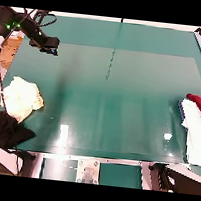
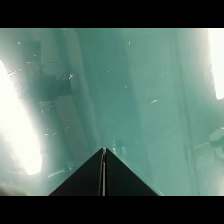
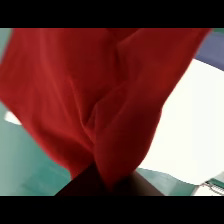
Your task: Fold the shirts.
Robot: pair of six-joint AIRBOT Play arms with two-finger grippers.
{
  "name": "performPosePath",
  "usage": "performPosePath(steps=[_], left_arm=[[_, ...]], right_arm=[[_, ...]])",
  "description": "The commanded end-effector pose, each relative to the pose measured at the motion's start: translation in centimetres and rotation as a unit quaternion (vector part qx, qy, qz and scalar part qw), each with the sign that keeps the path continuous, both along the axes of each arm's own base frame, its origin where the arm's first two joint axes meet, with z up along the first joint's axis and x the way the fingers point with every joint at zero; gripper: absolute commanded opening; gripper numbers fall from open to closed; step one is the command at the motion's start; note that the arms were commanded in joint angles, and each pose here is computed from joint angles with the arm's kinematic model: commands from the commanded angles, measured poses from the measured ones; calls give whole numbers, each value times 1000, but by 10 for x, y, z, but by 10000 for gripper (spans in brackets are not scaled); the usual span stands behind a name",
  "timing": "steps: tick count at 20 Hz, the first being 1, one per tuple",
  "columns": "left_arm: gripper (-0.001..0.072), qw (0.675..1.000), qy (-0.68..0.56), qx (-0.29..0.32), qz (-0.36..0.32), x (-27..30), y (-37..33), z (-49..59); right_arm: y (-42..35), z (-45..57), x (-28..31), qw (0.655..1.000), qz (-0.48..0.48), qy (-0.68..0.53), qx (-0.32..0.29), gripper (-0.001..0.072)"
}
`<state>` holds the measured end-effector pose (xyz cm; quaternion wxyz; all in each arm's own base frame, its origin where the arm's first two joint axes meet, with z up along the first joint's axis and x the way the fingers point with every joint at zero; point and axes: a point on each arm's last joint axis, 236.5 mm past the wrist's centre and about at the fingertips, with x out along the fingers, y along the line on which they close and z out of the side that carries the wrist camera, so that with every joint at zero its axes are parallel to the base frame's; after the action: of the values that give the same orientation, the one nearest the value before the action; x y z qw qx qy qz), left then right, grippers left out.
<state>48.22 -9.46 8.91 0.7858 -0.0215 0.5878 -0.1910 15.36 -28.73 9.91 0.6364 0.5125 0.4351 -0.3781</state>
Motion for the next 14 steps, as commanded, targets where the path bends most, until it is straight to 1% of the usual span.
performPosePath(steps=[1, 3, 4, 5, 6, 8, 10, 11, 12, 13, 14], left_arm=[[24, 1000, -1, -1, 0, 0, 0, 0], [24, 1000, -1, -1, 0, 0, -1, 0], [24, 1000, -1, -2, -1, 0, -1, 1], [24, 1000, -1, -3, -1, 0, -1, 1], [24, 1000, -2, -6, -2, 1, -3, 1], [24, 1000, -12, -19, -3, 4, -9, 5], [23, 999, -22, -31, -5, 8, -14, 9], [23, 999, -26, -32, -5, 8, -14, 12], [23, 999, -31, -32, -6, 6, -14, 18], [23, 999, -34, -31, -7, 4, -14, 23], [22, 999, -36, -30, -7, -3, -13, 32]], right_arm=[[1, -46, -41, 996, -6, 89, 11, 14], [4, -75, -61, 991, 2, 132, 15, 15], [8, -88, -66, 990, 8, 142, 22, 66], [16, -101, -69, 988, 14, 147, 36, 484], [22, -109, -70, 987, 17, 151, 50, 718], [19, -104, -60, 989, 25, 141, 47, 716], [12, -84, -20, 994, 49, 95, 18, 695], [12, -71, 8, 996, 68, 62, 1, 572], [17, -56, 43, 995, 96, 24, -15, 237], [27, -44, 74, 991, 128, -7, -29, 23], [43, -33, 105, 985, 163, -32, -38, 15]])
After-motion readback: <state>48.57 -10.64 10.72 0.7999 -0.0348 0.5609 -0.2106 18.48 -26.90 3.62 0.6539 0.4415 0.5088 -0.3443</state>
